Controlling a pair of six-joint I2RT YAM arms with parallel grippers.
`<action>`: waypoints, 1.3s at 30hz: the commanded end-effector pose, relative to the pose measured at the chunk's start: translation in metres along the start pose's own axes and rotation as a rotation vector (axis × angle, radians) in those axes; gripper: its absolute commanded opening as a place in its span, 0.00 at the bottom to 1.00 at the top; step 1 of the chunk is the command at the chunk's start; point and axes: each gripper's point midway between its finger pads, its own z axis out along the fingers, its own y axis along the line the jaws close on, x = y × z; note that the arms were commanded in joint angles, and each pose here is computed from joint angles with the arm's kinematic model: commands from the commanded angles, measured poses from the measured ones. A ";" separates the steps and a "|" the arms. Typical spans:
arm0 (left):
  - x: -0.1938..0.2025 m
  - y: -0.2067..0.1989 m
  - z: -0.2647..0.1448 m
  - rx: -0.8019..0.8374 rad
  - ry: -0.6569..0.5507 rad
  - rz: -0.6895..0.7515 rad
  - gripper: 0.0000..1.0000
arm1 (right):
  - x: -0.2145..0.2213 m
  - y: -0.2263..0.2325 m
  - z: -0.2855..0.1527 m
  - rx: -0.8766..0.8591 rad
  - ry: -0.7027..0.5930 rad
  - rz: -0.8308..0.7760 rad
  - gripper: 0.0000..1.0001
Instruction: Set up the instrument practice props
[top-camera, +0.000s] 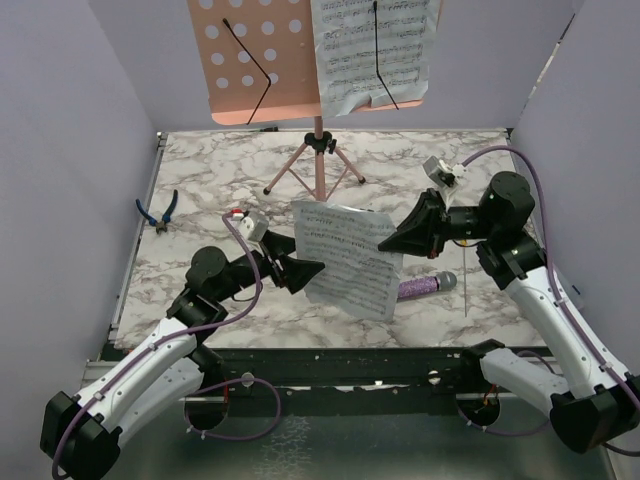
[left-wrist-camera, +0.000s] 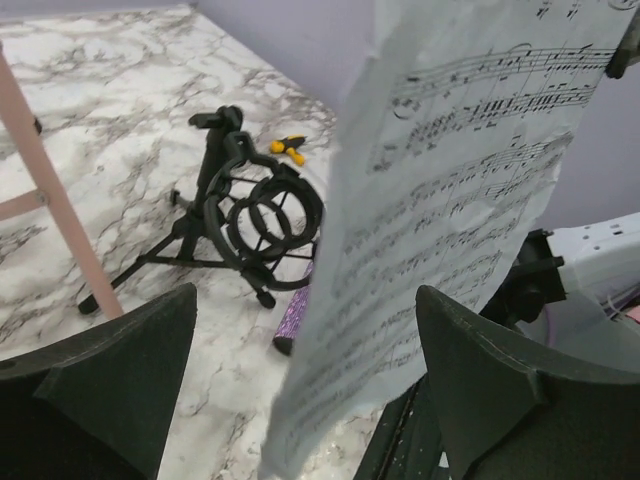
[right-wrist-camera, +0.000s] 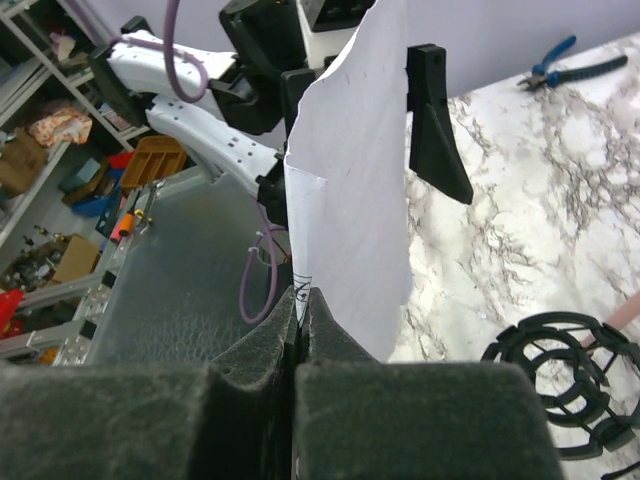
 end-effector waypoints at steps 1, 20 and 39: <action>-0.021 -0.033 -0.003 0.170 -0.076 0.028 0.88 | -0.015 0.026 -0.004 -0.086 -0.009 -0.073 0.01; -0.017 -0.064 -0.009 0.353 -0.045 0.016 0.10 | -0.020 -0.007 0.006 -0.019 -0.056 0.016 0.00; -0.037 -0.056 -0.017 0.271 -0.196 0.015 0.00 | 0.027 -0.057 0.012 0.094 -0.070 0.198 0.84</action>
